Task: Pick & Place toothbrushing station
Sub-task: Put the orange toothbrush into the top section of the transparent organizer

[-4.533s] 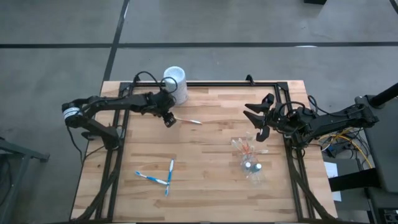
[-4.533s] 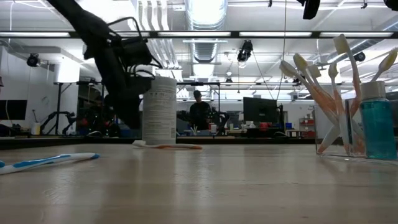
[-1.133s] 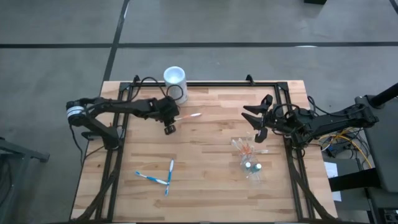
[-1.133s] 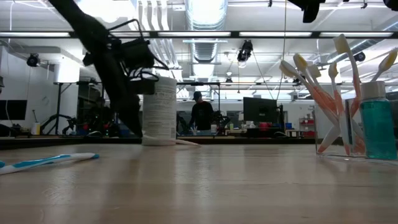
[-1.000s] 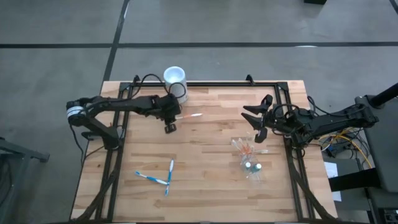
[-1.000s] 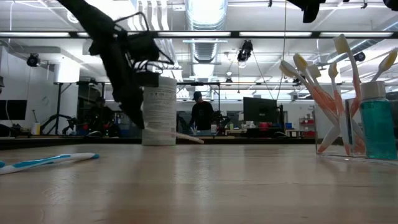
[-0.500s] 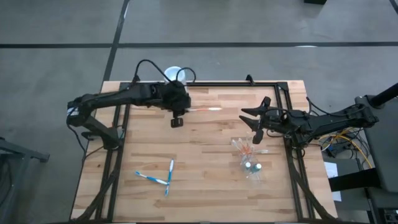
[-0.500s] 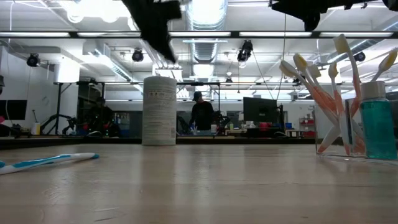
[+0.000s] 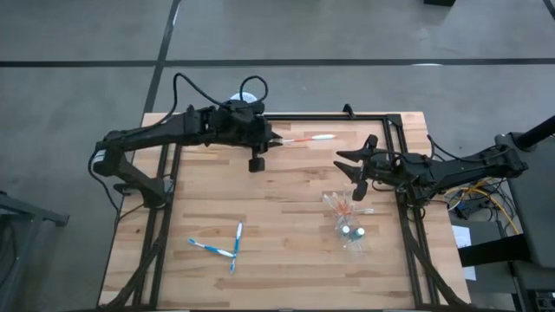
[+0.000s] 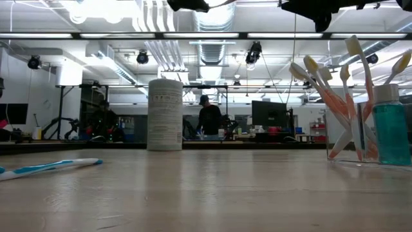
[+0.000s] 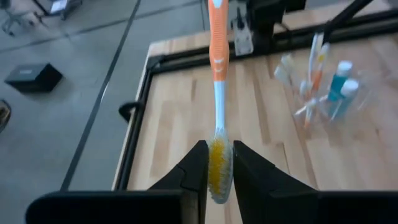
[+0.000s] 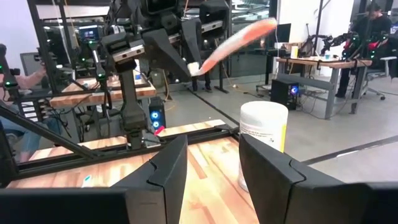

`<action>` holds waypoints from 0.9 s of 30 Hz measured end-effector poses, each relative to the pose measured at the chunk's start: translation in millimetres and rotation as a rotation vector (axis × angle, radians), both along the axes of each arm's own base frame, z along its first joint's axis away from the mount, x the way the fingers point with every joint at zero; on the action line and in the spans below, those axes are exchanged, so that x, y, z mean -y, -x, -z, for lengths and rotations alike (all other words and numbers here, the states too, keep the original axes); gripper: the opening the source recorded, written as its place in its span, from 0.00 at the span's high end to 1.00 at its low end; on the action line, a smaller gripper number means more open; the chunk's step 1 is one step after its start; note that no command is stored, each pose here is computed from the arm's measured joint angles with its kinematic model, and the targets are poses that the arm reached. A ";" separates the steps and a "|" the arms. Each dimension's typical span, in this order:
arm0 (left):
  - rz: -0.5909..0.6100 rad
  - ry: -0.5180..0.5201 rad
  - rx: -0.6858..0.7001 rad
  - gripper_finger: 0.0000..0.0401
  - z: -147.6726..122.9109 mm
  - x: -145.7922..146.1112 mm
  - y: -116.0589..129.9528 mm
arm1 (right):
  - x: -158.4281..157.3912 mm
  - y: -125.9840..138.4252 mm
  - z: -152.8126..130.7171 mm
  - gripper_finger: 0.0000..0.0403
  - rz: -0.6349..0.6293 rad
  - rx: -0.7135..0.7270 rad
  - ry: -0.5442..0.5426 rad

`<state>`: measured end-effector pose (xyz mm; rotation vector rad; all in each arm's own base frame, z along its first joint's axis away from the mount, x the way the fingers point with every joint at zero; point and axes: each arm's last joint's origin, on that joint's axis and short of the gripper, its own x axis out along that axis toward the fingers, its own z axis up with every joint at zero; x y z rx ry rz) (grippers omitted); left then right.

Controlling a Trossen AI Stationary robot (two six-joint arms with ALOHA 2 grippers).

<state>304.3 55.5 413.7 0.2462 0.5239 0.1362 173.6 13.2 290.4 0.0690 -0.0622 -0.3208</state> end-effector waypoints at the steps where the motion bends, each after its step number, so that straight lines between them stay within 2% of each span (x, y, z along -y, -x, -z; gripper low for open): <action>1: 0.009 0.002 0.007 0.86 0.5 0.5 -1.8 | 0.0 0.0 0.0 0.66 0.000 0.000 0.000; 10: 0.048 0.015 -0.016 0.86 10.7 6.2 -14.6 | 0.0 0.0 -0.7 0.66 0.000 0.008 -0.001; 20: 0.096 0.004 0.002 0.86 17.7 11.6 -29.7 | 0.2 1.1 -9.9 0.66 0.005 0.088 0.034; 27: 0.121 0.001 0.010 0.86 19.0 13.0 -33.0 | 0.2 1.2 -10.0 0.66 0.005 0.088 0.036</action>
